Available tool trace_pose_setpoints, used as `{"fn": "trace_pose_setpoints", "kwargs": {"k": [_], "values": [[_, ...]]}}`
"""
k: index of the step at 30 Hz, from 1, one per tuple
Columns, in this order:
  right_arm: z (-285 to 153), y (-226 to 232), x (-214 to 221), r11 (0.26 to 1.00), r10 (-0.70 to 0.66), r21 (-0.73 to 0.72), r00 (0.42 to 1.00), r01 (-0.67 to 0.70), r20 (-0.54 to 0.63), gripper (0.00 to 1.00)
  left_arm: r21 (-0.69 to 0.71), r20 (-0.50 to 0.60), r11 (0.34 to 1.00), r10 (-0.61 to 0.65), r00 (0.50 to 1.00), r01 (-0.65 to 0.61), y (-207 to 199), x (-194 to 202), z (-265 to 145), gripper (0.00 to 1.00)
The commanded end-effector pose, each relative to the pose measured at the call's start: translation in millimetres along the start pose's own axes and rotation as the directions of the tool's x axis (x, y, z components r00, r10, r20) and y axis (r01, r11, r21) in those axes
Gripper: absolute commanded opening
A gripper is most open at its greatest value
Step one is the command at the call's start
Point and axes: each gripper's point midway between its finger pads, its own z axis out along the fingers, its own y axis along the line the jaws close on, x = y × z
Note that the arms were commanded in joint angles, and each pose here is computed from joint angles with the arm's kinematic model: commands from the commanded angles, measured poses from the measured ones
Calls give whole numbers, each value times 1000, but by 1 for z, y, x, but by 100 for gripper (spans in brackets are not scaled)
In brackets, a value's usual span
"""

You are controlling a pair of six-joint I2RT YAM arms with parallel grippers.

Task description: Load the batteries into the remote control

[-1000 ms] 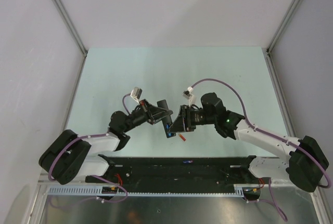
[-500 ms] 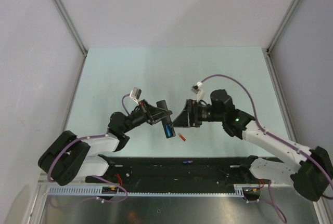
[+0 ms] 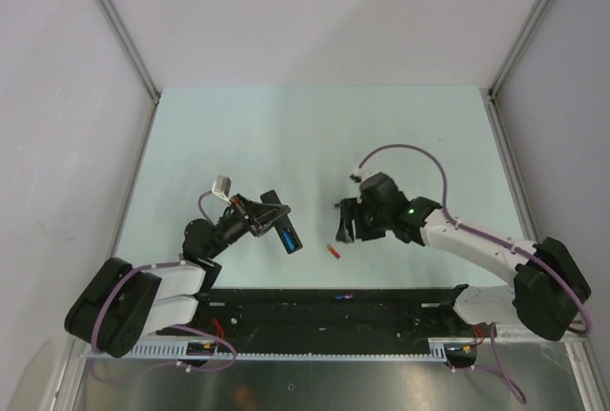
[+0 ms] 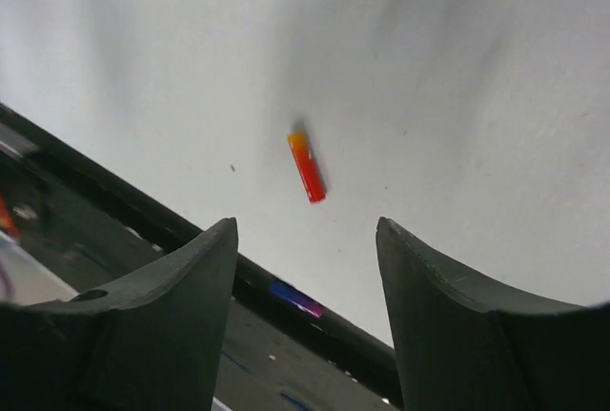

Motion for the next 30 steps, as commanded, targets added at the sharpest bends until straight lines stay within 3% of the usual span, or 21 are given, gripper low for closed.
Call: {"fn": "trace_pose_setpoints", "kwargs": {"k": [1, 16, 30], "values": [[12, -6, 21, 980, -165, 101, 985, 169, -50, 63, 252, 40, 957, 136, 990, -142, -57, 4, -23, 0], [54, -6, 44, 943, -305, 100, 943, 319, -132, 48, 258, 20, 954, 155, 988, -155, -56, 10, -30, 0], [66, -1, 57, 898, -407, 96, 893, 430, -191, 46, 248, 17, 956, 159, 987, -159, -53, 11, -31, 0]]}}
